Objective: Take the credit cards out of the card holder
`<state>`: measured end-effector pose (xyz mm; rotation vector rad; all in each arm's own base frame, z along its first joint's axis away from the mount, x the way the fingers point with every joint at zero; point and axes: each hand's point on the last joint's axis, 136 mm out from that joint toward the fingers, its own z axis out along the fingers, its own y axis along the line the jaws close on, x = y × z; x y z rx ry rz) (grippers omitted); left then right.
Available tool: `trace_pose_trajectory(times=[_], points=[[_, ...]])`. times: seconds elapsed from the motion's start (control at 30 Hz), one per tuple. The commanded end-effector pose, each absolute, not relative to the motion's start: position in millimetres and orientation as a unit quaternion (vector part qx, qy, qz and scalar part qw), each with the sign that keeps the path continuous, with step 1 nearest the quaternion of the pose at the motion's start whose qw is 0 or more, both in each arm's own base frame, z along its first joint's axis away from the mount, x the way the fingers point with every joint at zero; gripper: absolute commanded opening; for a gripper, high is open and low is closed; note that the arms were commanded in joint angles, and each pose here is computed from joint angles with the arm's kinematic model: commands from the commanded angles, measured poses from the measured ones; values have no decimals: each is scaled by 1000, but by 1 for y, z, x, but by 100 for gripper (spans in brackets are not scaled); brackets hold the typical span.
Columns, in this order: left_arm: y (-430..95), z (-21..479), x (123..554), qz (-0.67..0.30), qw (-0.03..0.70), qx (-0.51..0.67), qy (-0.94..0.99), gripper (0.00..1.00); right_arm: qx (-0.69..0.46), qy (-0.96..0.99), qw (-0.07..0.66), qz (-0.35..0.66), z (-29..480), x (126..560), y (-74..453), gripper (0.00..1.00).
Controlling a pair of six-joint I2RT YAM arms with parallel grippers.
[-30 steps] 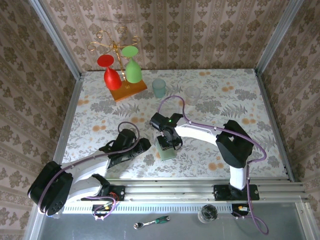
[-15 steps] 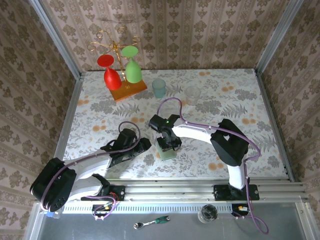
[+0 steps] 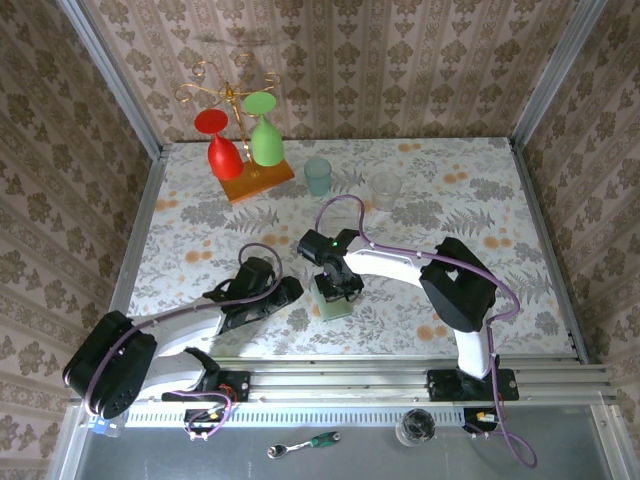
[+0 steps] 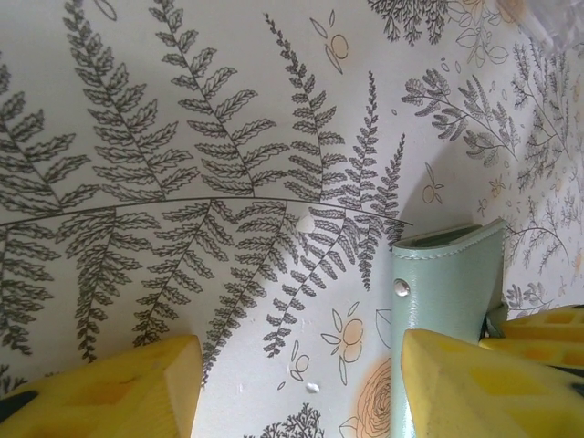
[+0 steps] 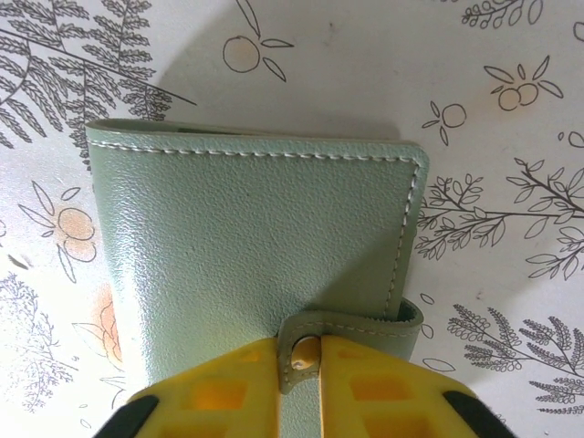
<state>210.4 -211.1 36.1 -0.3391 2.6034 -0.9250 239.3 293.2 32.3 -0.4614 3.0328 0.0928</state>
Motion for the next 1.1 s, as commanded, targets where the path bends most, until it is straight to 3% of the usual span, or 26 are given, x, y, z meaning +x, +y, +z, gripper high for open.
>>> trace_pose_trajectory(times=[0.0, 0.13, 0.33, 0.57, 0.83, 1.07], points=[[-219, 46, 218, -343, 182, -120, 914, 61, -131, 991, 0, 23, 8, 228, 288, 11], [-222, 47, 219, -347, 179, -116, 913, 61, -122, 992, 1, 40, 10, 228, 293, 1], [-229, 53, 221, -357, 177, -108, 911, 59, -106, 989, 8, 100, 26, 230, 313, 0], [-241, 67, 221, -382, 173, -93, 903, 37, -73, 982, 17, 176, 45, 232, 338, 0], [-254, 54, 209, -383, 132, -83, 910, 8, -63, 984, 9, 165, 31, 231, 334, 0], [-253, 22, 199, -358, 87, -89, 925, 0, -88, 991, 17, 98, 26, 234, 319, 0]])
